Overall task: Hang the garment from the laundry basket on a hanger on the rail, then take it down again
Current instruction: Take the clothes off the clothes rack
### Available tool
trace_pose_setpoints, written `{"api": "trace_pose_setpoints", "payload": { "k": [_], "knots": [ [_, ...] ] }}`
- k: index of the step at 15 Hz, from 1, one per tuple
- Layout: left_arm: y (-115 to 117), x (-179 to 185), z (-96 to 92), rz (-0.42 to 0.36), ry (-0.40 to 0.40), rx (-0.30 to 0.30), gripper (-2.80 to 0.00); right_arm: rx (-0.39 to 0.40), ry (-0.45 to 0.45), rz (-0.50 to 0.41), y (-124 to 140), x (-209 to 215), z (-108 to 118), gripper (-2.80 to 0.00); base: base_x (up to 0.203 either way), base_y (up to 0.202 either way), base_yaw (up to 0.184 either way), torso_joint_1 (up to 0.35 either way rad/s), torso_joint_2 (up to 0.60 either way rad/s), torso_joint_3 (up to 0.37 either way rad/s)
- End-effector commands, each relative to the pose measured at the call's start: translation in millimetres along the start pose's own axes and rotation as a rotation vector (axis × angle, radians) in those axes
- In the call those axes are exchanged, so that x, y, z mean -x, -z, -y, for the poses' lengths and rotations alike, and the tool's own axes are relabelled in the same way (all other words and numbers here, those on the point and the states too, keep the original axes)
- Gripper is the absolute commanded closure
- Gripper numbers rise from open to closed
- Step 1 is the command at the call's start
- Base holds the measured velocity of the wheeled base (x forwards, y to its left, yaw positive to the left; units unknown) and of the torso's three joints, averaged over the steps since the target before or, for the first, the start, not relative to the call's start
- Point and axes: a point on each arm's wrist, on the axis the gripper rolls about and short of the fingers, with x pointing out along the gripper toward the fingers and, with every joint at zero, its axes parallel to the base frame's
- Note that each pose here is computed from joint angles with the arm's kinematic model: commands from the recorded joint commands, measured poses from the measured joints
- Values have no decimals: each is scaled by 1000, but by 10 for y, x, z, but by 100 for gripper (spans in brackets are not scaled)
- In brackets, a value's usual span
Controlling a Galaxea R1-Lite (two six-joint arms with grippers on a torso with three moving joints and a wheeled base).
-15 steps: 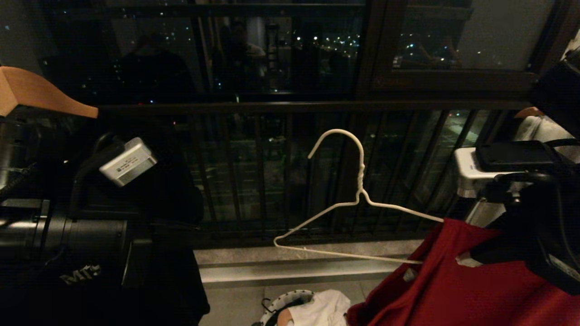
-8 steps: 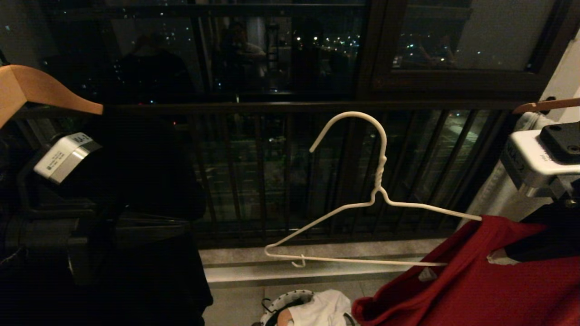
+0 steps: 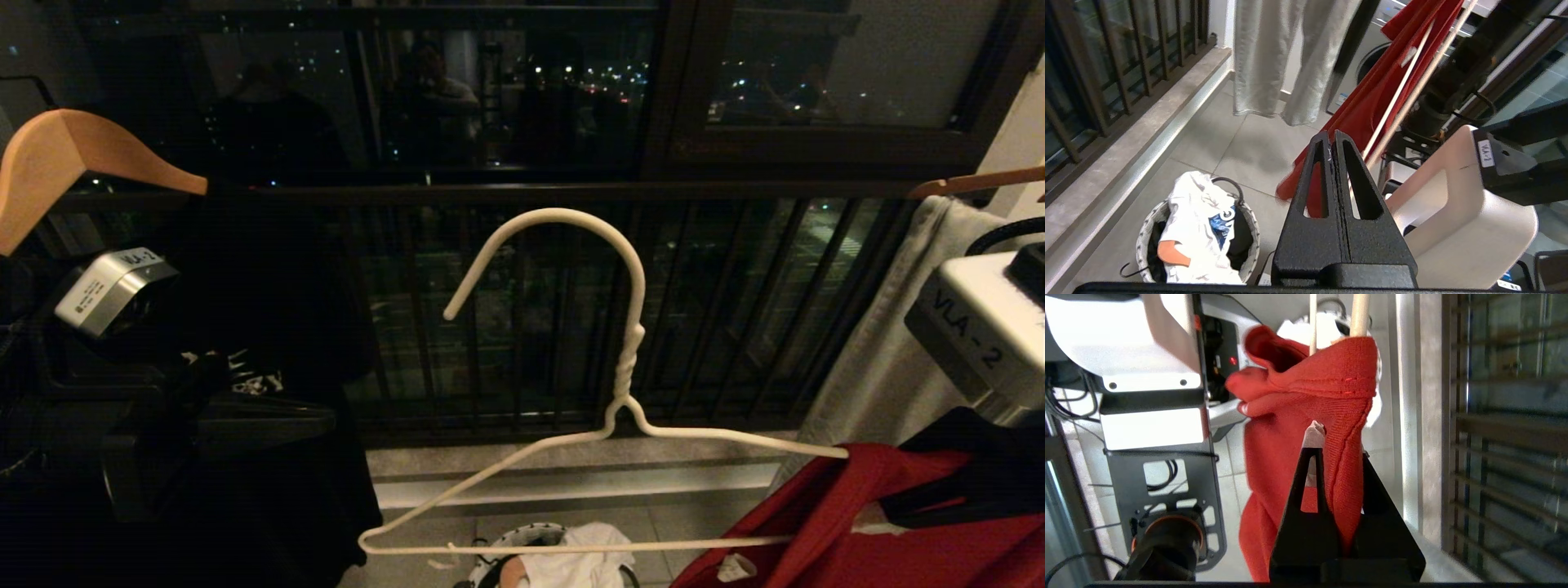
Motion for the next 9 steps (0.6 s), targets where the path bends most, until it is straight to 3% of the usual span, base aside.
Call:
{"api": "trace_pose_setpoints", "payload": {
  "k": [1,3,4,7,9],
  "knots": [
    [-3,0,13,4,15,-5,0,15,-28,0,-40,-73,13,0,0,0,0,0,0,0],
    [30,0,29,11,59,5,0,14,-55,35,-48,-65,8,0,0,0,0,0,0,0],
    [41,2,44,13,71,2,-280,14,-59,55,-57,-63,17,0,0,0,0,0,0,0],
    [96,5,66,12,74,-51,-280,1,-69,75,-41,-61,40,0,0,0,0,0,0,0],
    [98,-18,77,10,86,-55,-280,-1,-73,98,-48,-52,53,0,0,0,0,0,0,0]
  ]
}}
